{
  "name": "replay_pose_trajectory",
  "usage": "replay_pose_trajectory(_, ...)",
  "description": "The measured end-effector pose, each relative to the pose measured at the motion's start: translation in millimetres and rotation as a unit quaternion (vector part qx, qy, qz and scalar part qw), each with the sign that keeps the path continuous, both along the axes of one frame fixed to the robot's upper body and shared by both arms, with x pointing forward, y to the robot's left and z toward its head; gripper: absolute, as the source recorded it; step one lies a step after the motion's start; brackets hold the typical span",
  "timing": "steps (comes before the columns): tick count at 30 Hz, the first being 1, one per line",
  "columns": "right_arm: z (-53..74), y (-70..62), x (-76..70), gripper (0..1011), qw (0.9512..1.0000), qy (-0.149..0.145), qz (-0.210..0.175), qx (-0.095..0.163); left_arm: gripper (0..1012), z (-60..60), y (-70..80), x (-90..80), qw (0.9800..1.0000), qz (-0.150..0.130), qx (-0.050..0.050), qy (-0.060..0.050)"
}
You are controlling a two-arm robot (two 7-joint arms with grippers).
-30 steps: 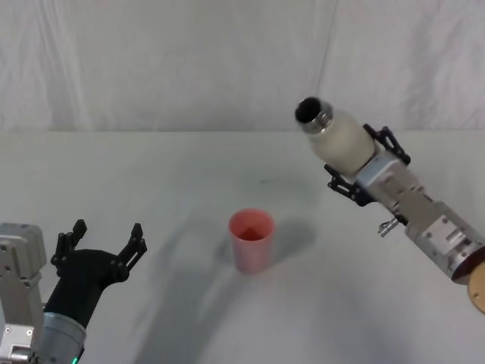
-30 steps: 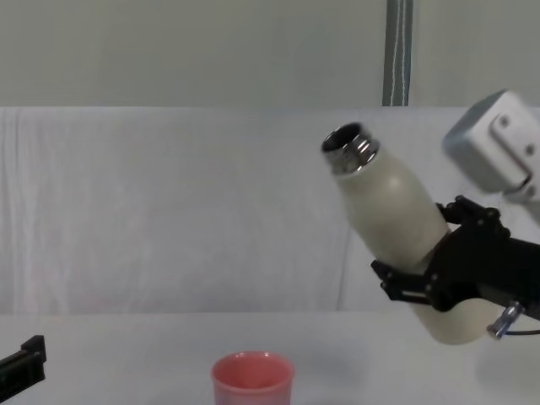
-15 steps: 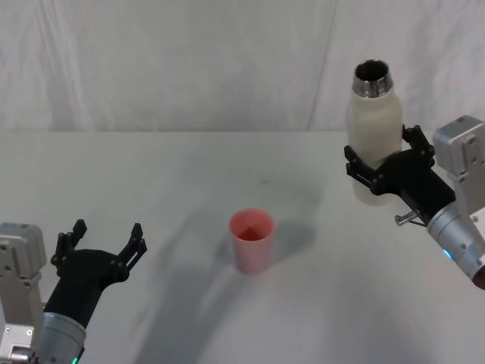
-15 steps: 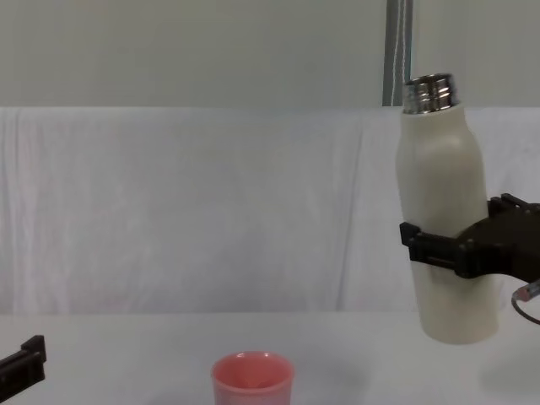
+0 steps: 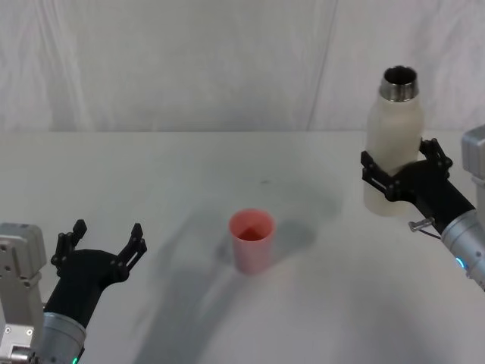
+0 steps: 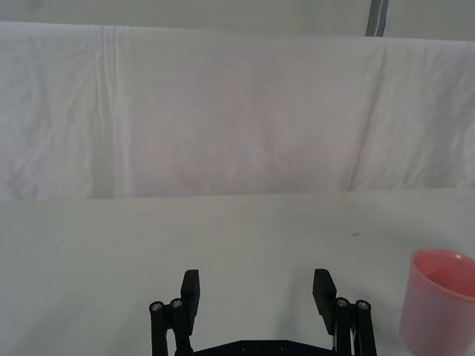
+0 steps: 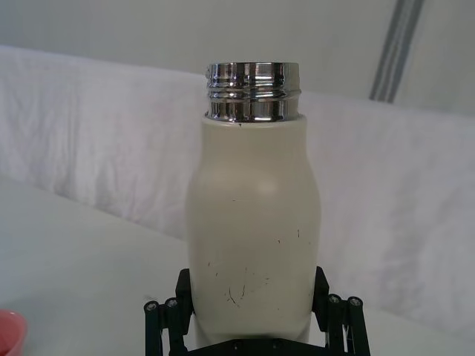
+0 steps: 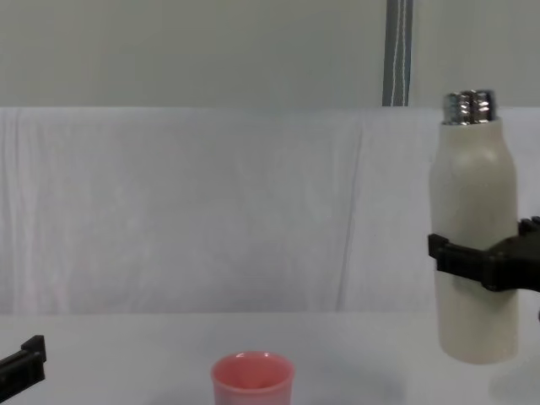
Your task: Grasp the thermos with one hand and pour water into the cup lid.
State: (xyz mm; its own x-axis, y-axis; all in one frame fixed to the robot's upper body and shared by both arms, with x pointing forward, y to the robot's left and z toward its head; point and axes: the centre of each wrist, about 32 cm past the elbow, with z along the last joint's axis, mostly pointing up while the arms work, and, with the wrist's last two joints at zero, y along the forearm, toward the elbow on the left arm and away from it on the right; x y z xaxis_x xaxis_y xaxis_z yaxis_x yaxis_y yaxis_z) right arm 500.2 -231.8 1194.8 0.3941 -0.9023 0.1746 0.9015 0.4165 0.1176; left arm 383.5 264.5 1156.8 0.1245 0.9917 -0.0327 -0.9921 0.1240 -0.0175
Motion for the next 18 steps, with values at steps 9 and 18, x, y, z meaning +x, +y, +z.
replay_pose_trajectory(9, -13.1, -8.2, -4.9, 950, 0.9991, 0.017, -0.022, 0.033, 1001, 0.0, 0.0, 0.0, 1.0000, 0.000, 0.000, 0.000)
replay_pose_trajectory(18, -23.5, -12.3, -7.7, 950, 0.9985, 0.017, -0.028, 0.045, 1001, 0.0, 0.0, 0.0, 1.0000, 0.000, 0.000, 0.000)
